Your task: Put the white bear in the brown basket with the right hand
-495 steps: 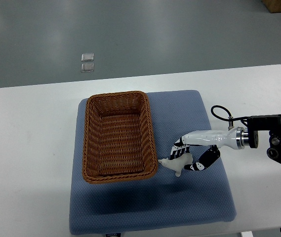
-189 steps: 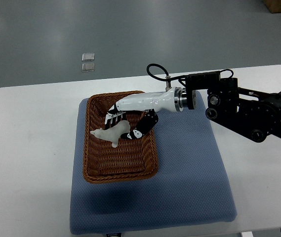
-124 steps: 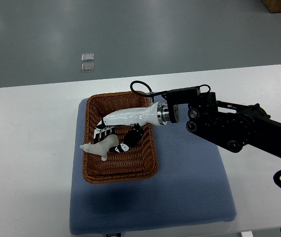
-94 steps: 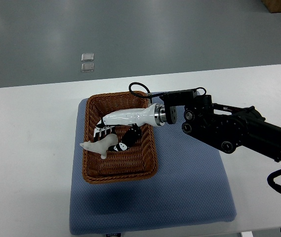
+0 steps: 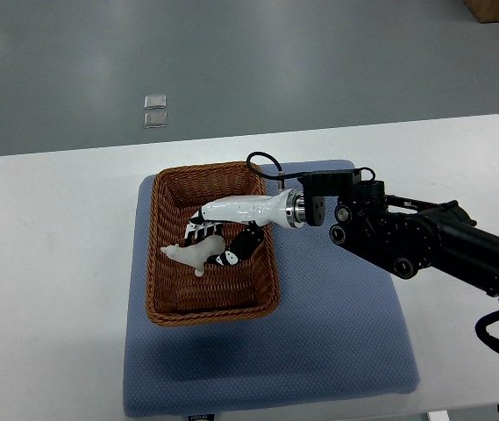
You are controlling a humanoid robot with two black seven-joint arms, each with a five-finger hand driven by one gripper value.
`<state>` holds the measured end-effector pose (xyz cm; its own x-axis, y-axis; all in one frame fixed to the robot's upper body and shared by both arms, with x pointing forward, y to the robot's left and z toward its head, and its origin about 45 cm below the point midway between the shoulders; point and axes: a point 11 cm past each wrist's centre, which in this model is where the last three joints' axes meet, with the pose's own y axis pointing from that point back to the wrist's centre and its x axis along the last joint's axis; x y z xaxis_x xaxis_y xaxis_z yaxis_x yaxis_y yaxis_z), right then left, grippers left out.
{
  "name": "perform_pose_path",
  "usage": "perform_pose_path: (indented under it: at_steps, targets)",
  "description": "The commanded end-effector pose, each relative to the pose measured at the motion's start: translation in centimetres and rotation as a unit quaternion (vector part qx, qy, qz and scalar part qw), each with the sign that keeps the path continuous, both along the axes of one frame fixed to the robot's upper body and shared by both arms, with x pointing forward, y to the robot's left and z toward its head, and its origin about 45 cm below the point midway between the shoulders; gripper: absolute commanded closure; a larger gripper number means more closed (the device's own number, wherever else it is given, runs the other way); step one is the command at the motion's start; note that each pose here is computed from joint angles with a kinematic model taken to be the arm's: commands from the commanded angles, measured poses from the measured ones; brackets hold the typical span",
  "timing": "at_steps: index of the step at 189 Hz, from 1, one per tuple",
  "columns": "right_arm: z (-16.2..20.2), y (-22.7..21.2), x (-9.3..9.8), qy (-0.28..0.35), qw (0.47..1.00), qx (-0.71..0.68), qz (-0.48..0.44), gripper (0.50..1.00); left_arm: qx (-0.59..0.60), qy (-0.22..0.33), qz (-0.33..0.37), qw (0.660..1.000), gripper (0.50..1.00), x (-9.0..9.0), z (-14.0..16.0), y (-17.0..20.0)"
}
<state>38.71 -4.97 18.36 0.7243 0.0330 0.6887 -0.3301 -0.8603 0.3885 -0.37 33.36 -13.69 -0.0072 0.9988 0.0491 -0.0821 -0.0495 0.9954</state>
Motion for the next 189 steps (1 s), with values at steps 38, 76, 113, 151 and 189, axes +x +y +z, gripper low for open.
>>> perform_pose_path:
  at_steps: [38, 76, 113, 151, 189]
  targets:
    - [-0.1, -0.1, 0.0, 0.000, 1.000, 0.002, -0.004, 0.846, 0.000, 0.000, 0.000, 1.000, 0.500, 0.0, 0.0, 0.0]
    - [-0.2, -0.2, 0.0, 0.002, 1.000, 0.002, -0.005, 0.781, 0.000, -0.001, 0.000, 1.000, 0.500, 0.0, 0.0, 0.0]
    - [-0.1, -0.2, 0.1, 0.001, 1.000, 0.003, -0.005, 0.758, 0.000, 0.000, 0.000, 1.000, 0.500, 0.0, 0.0, 0.0]
    - [1.0, -0.7, 0.8, 0.001, 1.000, 0.016, -0.016, 0.642, 0.000, 0.000, 0.000, 1.000, 0.500, 0.0, 0.0, 0.0]
    - [5.5, -1.8, 3.5, 0.017, 0.991, 0.115, -0.072, 0.605, 0.000, 0.000, 0.000, 1.000, 0.500, 0.0, 0.0, 0.0]
